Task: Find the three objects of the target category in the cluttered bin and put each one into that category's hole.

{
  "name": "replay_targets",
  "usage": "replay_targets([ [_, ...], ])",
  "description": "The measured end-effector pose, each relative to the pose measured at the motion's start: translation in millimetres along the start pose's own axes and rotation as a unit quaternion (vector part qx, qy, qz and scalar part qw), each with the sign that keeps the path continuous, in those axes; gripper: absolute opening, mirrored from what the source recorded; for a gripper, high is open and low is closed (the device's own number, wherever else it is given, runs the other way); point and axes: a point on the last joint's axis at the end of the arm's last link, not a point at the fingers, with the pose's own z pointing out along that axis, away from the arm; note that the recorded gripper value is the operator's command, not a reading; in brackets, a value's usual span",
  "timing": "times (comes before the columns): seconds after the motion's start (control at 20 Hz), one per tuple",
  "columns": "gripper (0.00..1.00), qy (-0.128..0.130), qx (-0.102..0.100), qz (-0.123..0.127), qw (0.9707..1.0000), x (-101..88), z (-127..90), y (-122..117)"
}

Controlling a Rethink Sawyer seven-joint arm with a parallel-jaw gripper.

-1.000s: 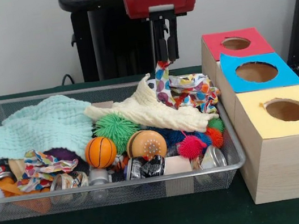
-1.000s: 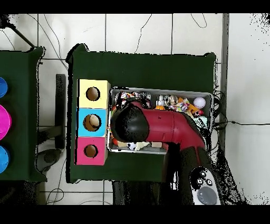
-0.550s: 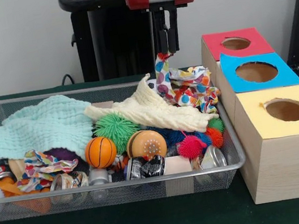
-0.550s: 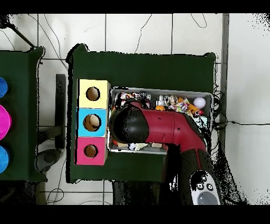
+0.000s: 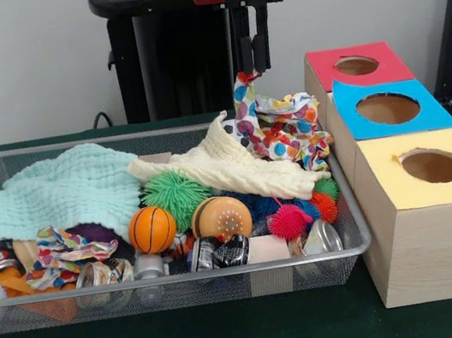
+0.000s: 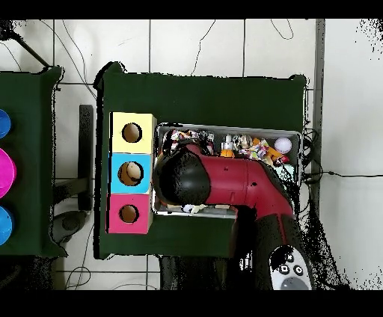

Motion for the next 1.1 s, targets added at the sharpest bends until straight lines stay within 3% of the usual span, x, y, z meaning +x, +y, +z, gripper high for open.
replay_targets([
  [1.1,0.00,0.006,-0.001,-0.003,1.0000,8.5,-1.4,4.7],
])
